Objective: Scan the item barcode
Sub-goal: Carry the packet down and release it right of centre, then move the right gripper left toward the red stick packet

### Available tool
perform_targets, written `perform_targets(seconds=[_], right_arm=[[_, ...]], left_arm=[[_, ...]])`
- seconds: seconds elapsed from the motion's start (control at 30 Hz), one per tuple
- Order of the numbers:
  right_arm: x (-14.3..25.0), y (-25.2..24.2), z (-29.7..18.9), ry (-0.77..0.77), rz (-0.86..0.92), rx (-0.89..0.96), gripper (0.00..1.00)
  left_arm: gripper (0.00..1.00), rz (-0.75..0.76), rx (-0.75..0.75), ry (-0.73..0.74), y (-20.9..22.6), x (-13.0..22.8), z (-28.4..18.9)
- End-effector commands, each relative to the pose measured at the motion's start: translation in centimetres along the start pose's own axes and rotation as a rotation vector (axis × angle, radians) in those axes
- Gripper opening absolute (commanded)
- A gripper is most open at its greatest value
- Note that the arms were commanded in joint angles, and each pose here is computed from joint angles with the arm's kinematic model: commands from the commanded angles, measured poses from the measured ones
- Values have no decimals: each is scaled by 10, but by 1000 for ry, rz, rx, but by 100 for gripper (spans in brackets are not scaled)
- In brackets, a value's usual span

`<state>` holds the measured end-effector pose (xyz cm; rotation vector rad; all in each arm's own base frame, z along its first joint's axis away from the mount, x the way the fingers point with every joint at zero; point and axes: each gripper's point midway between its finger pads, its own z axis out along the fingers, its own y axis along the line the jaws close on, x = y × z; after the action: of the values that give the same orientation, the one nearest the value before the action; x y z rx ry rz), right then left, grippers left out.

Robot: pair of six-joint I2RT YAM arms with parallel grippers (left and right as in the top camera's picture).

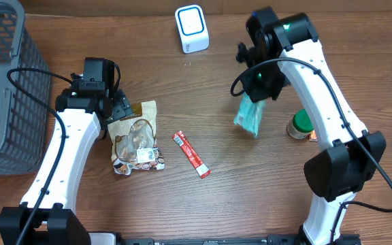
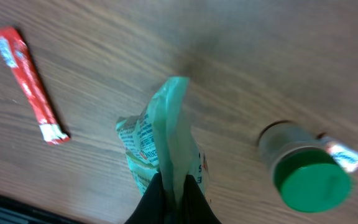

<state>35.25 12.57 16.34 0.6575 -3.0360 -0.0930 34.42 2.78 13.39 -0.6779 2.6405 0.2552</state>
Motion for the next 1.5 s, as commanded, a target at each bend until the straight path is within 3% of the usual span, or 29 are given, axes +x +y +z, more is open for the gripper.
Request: perform_targets(seconds=[0.0,0.13,0.27,0.37,0.47,0.6,0.73,0.97,1.23,1.47], right_arm=[[13,-1,26,70,31,-47,4],[29,-14,71,140,53,-45,4],[30,-38,96,137,54,78,7],[25,-45,101,113,55,116,22],[17,-47,102,79,57,121,44],[0,-50,102,4,134,130,56],[-16,-41,103,-69,364,71,56],[-19,-2,106,-42,643,-94,51],[-15,31,120,-18,640,-90,43],[-7,55,143,-10,567,-72,43]], left_arm=[[100,-1,17,-29,-1,-7,-10],[99,-1,17,-29,-1,-7,-10],[100,-1,17,-29,-1,-7,-10],[100,-1,17,-29,-1,-7,-10],[100,-1,17,-29,-1,-7,-10],[100,-1,17,-29,-1,-7,-10],[99,-1,17,-29,-1,-7,-10],[100,-1,17,-29,-1,-7,-10],[100,-1,17,-29,-1,-7,-10],[100,-1,17,-29,-1,-7,-10]])
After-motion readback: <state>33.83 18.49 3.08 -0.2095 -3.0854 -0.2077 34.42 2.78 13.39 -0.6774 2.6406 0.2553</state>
